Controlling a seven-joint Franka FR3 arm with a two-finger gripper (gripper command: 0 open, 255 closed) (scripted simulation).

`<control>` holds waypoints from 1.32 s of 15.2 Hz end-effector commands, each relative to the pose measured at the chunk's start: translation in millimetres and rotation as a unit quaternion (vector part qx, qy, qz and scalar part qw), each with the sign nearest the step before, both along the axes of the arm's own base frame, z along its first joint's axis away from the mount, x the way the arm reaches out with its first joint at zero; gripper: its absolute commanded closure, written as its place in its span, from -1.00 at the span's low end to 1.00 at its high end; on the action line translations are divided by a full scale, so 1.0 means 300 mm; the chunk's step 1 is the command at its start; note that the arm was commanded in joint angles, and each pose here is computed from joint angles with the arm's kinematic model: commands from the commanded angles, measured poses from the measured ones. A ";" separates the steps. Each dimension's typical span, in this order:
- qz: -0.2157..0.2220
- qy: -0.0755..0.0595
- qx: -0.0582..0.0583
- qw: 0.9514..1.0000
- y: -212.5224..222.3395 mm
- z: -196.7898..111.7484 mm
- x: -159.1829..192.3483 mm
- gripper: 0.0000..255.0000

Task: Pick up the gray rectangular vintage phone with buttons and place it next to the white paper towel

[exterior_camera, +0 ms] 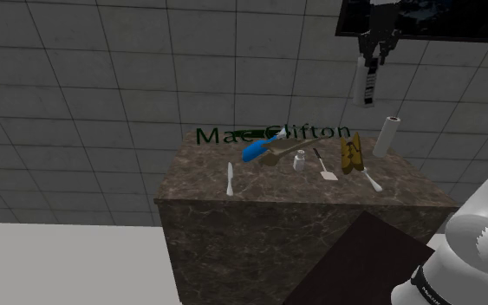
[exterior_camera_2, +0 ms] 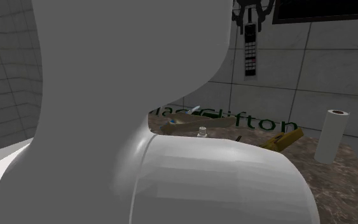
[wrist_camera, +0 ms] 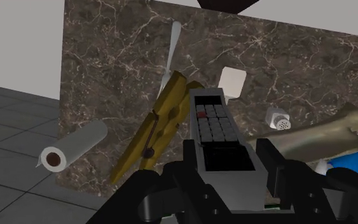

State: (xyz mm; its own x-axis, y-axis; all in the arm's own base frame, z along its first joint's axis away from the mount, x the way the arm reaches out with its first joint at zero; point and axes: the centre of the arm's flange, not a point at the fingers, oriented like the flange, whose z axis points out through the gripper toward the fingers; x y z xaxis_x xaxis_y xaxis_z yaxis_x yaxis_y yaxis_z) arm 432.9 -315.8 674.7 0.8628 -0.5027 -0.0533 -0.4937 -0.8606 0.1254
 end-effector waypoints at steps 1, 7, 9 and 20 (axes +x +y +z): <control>0.001 0.000 0.000 1.000 -0.084 -0.016 -0.048 1.00; 0.001 0.000 0.000 1.000 -0.312 -0.061 -0.175 1.00; 0.001 0.000 0.000 1.000 -0.387 -0.076 -0.217 1.00; 0.001 0.000 0.000 1.000 -0.804 -0.158 -0.448 1.00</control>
State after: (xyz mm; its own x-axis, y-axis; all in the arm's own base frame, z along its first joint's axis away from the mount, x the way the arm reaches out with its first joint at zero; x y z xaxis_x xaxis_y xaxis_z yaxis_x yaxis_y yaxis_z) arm 306.0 -543.7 629.7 0.8627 -0.5028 -0.0535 -0.4938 -0.8606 0.1247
